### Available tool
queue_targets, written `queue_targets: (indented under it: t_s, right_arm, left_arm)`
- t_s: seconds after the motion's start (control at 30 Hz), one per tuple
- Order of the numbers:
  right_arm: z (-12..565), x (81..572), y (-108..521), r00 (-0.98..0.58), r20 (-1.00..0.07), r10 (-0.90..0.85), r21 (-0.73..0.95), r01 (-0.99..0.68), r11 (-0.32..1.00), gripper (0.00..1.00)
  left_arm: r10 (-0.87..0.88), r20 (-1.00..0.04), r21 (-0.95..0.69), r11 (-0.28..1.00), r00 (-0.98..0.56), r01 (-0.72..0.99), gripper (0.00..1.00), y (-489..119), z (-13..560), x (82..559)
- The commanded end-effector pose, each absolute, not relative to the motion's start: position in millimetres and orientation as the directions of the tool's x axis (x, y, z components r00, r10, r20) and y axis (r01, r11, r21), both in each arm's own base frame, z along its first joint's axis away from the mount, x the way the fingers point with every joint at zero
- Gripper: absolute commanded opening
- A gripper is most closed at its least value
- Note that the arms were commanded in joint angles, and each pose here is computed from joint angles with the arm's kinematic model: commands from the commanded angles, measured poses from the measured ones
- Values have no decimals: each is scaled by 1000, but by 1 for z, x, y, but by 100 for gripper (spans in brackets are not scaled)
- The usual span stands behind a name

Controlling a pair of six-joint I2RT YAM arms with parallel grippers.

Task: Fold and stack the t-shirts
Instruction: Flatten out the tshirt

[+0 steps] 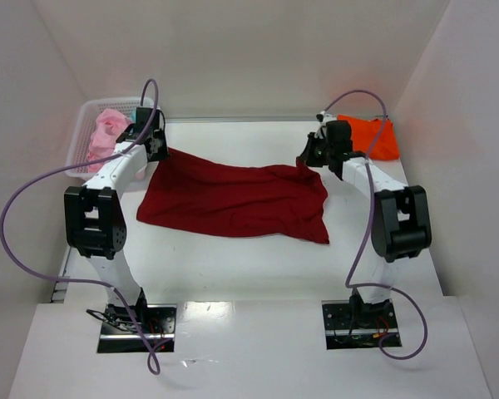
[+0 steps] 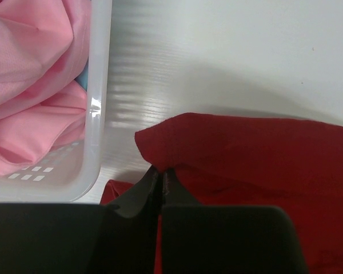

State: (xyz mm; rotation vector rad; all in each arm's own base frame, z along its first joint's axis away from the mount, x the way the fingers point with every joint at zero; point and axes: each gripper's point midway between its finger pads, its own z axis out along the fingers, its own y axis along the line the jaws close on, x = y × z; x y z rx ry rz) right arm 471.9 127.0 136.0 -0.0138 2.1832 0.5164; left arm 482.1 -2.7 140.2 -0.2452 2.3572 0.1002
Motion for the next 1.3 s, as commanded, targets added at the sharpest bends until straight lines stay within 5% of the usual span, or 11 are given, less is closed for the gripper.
queue_targets:
  t_s: [0.0, 0.03, 0.07, 0.1, 0.13, 0.4, 0.57, 0.93, 1.27]
  right_arm:
    - [106, 476, 149, -683, -726, 82, 331, -243, 912, 3]
    - [102, 476, 148, -694, -717, 68, 324, -245, 914, 8]
    - [100, 475, 143, -702, -709, 68, 308, -222, 925, 25]
    - [100, 475, 143, -702, -709, 68, 308, -221, 925, 25]
    - [104, 478, 138, -691, -719, 72, 288, -203, 936, 40]
    - [137, 476, 69, -597, -788, 150, 199, -16, 980, 100]
    - [109, 477, 38, -635, -741, 220, 201, 104, 974, 99]
    - [72, 481, 57, -730, -663, 166, 249, -7, 968, 70]
    - [48, 481, 61, -769, -615, 172, 269, 0, 963, 69]
  left_arm:
    - [-159, -740, -32, 979, -654, -202, 0, -6, 156, 500]
    - [-159, -740, -32, 979, -654, -202, 0, -6, 156, 500]
    - [-159, -740, -32, 979, -654, -202, 0, -6, 156, 500]
    - [-159, -740, -32, 979, -654, -202, 0, -6, 156, 500]
    - [-159, -740, -32, 979, -654, -202, 0, -6, 156, 500]
    - [-141, -734, -17, 982, -664, -190, 0, -5, 155, 498]
    - [-132, -734, -10, 983, -666, -184, 0, -4, 155, 498]
    - [-121, -741, -4, 984, -661, -177, 0, -4, 159, 497]
    - [-128, -740, -10, 984, -661, -179, 0, -1, 160, 495]
